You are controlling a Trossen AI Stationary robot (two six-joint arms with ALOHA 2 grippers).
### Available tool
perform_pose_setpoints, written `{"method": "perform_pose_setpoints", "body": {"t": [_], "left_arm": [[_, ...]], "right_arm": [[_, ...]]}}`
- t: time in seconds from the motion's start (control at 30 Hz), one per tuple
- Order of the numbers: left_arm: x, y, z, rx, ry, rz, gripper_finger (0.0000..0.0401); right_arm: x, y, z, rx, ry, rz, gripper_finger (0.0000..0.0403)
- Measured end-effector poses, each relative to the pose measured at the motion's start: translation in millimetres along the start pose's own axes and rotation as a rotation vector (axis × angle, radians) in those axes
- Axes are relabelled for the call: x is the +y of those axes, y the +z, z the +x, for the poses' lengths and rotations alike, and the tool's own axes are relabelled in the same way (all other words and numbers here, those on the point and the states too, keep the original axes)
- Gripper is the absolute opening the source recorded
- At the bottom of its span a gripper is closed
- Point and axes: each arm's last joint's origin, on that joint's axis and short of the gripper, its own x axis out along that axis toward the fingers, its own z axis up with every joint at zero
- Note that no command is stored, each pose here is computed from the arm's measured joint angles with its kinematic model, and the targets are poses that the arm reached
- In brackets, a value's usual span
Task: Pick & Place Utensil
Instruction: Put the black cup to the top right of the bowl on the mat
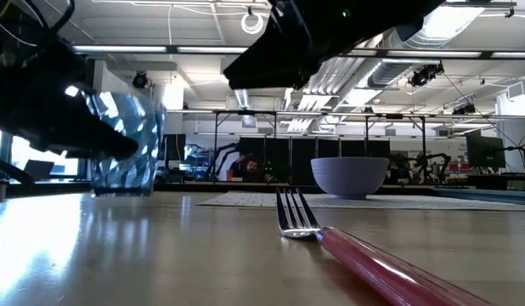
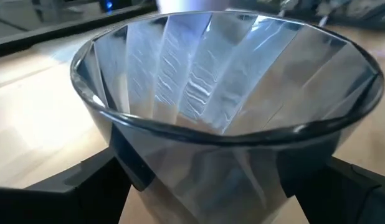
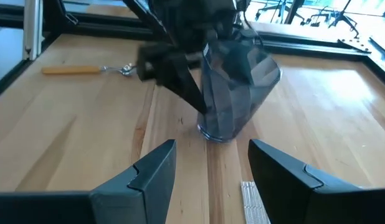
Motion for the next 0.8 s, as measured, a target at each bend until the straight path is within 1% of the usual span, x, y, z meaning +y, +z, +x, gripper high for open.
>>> {"method": "perform_pose_setpoints", "body": {"t": [0.07,0.17,0.27,0.37,0.47,0.57,0.67,0.77,0.8], "left_arm": [[-8.3,8.5,0.2,-0.023,-0.035,-0.001,0.0366],[-19.4,20.6,0.1,-0.059,-0.077,0.032,0.0364],[-31.4,31.9,0.5,-0.086,-0.112,0.074,0.0364],[-43.9,42.2,1.2,-0.093,-0.162,0.109,0.0365],[-56.8,55.4,1.5,-0.121,-0.183,0.154,0.0366],[-67.3,68.7,2.8,-0.150,-0.188,0.182,0.0366],[-71.7,77.3,8.8,-0.144,-0.214,0.181,0.0366],[-70.3,81.3,16.4,-0.133,-0.226,0.177,0.0366],[-69.1,82.2,19.2,-0.129,-0.231,0.171,0.0367]], "right_arm": [[0.9,-5.8,5.0,0.016,0.003,0.009,0.0196],[-2.0,-16.7,15.0,0.048,0.020,0.065,0.0208],[-8.3,-23.8,22.7,0.063,0.028,0.108,0.0236],[-14.1,-22.1,25.1,0.035,0.030,0.141,0.0269],[-14.6,-20.8,25.3,0.020,0.031,0.144,0.0295],[-11.1,-18.1,25.0,-0.007,0.061,0.134,0.0311],[-5.6,-16.4,24.1,-0.024,0.112,0.102,0.0316],[0.0,-13.2,23.1,-0.054,0.184,0.091,0.0315],[0.1,-12.8,22.7,-0.052,0.179,0.092,0.0315]]}}
